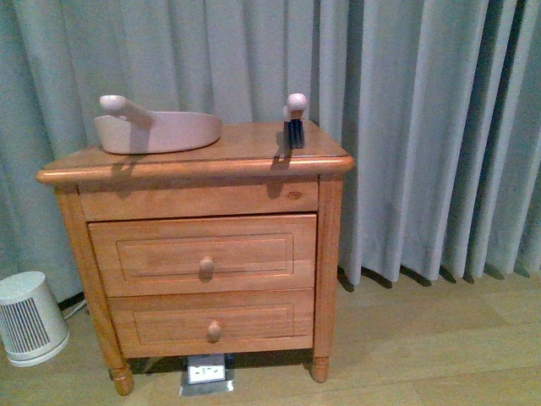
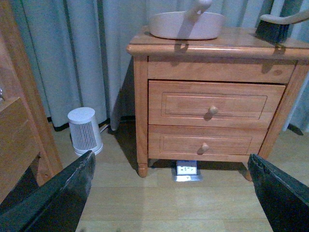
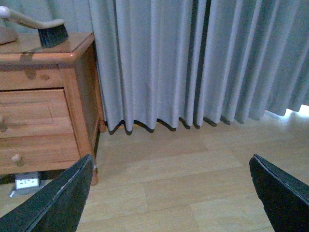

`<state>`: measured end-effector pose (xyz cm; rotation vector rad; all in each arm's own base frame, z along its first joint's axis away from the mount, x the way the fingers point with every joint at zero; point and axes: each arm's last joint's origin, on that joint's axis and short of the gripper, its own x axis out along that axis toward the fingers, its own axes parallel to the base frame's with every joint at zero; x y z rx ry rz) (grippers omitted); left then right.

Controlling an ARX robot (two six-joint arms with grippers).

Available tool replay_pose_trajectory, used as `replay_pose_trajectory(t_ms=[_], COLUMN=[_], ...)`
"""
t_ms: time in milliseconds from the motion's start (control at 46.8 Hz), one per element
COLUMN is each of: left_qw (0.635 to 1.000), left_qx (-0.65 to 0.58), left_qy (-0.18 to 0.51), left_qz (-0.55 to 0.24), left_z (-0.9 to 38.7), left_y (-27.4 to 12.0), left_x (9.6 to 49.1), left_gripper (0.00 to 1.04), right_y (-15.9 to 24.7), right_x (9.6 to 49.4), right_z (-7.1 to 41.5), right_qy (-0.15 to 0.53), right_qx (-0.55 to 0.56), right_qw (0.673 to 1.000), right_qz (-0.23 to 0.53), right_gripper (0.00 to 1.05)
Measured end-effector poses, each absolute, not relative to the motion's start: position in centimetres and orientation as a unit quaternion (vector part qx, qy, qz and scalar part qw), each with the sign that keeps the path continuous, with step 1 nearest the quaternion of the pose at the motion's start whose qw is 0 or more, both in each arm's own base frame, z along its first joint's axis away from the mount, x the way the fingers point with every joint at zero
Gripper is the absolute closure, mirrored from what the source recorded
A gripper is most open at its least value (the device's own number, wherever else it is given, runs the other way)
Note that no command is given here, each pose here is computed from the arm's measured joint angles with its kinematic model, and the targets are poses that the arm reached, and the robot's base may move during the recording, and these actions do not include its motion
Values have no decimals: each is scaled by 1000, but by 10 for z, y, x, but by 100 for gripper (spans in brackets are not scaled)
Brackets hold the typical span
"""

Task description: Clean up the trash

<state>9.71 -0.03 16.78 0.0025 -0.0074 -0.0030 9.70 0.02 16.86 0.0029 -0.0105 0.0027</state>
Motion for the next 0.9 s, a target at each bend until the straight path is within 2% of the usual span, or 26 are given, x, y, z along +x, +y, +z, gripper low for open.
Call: replay_pose_trajectory(t_ms=[898], left_qw=[1000], left_qx=[1], left_qy=[-4], left_qz=[-2], left_z=[168], left_y=[0], left_x=[97], left_gripper=[8], right_y=[0], right_x=[97], right_z=[169], right_qy=[-5], right_qx=[1], right_qw=[1000], right_qz=[1], right_gripper=[7])
